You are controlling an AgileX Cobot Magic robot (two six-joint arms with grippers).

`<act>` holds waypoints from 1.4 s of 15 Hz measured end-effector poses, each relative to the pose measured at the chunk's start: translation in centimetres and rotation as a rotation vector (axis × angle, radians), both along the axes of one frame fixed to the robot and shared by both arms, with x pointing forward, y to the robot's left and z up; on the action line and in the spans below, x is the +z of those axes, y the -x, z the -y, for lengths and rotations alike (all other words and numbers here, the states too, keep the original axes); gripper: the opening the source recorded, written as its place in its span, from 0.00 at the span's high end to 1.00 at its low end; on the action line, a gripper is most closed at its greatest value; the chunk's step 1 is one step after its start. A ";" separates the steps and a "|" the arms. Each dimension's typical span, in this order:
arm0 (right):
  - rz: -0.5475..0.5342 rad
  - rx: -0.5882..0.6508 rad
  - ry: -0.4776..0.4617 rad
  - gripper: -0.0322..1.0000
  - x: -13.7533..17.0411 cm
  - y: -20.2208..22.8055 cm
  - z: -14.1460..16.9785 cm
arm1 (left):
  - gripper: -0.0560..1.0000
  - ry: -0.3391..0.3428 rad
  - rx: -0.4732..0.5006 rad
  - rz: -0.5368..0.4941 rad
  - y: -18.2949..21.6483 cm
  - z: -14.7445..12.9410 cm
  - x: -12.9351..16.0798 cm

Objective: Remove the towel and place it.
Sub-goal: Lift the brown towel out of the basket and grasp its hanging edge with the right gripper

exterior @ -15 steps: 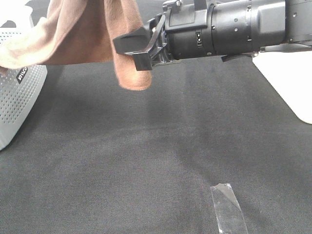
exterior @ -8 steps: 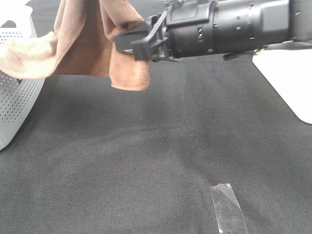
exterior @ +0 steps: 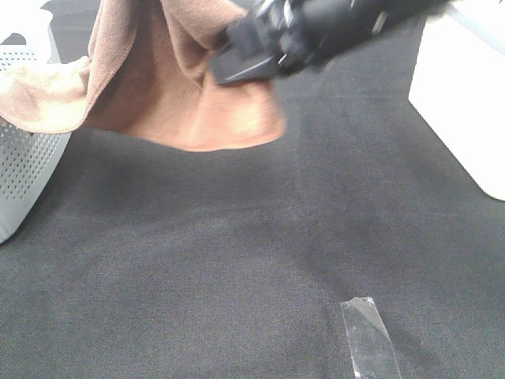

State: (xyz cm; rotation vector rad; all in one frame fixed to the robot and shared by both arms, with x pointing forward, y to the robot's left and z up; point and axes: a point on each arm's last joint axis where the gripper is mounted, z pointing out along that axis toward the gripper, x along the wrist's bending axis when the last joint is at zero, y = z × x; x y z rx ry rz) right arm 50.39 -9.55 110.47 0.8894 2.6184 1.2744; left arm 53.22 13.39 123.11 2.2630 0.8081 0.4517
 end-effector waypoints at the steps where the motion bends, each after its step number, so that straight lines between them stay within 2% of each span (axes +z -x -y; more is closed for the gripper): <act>1: 0.010 -0.016 0.038 0.97 1.6 -0.2 0.2 | 0.92 -0.016 -0.015 0.014 0.0 0.0 0.0; 3: 0.082 -0.059 0.156 0.97 4.6 -0.7 1.2 | 0.92 -0.065 -0.009 0.041 -0.2 -0.4 -0.1; 4: 0.103 -0.072 0.183 0.97 5.1 -0.8 1.5 | 0.92 -0.081 -0.001 0.048 -0.3 -0.5 -0.1; 6: 0.214 -0.125 0.276 0.97 7.2 -1.4 2.5 | 0.92 -0.132 0.021 0.111 -0.8 -1.0 0.1; 8: 0.350 -0.183 0.325 0.97 10.0 -2.1 3.3 | 0.92 -0.146 0.010 0.214 -1.4 -1.0 0.6; 9: 0.493 -0.233 0.347 0.97 12.7 -2.9 3.7 | 0.92 -0.137 0.006 0.308 -1.8 -0.8 1.2; 12: 0.665 -0.292 0.367 0.97 15.5 -5.0 3.4 | 0.92 -0.149 0.018 0.519 -2.8 -0.9 2.6; 16: 0.790 -0.311 0.373 0.97 14.9 -8.0 2.0 | 0.92 -0.222 0.015 0.717 -5.2 -0.3 2.5; 19: 0.891 -0.395 0.291 0.97 14.6 -10.7 2.2 | 0.92 -0.266 0.019 0.869 -7.7 0.6 1.6; 21: 0.925 -0.450 0.238 0.97 14.1 -12.6 3.4 | 0.92 -0.260 0.024 0.991 -9.6 1.0 1.1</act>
